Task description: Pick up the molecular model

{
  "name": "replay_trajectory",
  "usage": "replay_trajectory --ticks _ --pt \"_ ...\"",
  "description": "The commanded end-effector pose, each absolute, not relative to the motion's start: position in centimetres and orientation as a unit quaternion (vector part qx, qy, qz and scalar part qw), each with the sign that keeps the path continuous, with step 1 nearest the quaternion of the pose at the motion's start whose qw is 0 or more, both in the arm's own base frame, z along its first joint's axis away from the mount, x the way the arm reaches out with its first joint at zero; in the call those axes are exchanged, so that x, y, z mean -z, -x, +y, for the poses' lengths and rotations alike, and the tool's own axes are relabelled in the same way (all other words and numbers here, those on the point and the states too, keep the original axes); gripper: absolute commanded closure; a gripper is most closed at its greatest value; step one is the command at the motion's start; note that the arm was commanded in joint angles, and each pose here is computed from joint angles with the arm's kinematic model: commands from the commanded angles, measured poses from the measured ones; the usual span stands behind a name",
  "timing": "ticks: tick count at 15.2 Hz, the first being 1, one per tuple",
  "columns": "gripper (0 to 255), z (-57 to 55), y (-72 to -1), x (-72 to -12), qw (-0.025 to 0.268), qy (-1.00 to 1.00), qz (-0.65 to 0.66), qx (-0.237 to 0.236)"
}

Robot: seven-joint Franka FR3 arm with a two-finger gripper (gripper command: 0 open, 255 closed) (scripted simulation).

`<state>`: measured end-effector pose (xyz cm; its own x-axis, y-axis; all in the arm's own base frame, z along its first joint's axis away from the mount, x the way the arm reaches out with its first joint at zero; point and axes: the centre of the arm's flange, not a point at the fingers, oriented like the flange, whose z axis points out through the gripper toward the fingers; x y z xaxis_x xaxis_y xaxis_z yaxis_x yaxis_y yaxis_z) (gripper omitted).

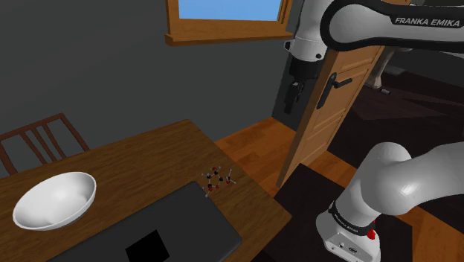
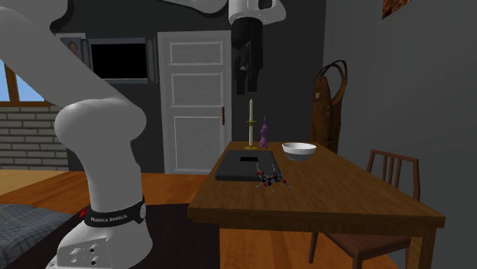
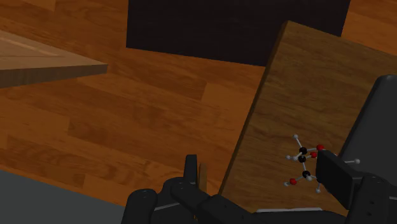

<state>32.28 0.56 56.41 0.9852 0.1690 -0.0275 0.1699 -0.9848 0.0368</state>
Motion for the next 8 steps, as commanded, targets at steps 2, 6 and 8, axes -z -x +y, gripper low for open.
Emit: replay_trajectory --ticks 2,6,8 --pt "0 0.9 -33.1 -55.4 0.013 -0.996 0.086 0.017" --pt "0 2.6 -36.0 -51.2 -0.012 -0.995 0.092 0.039" --pt "0 3.5 -37.4 -49.1 -0.025 -0.994 0.094 0.050"
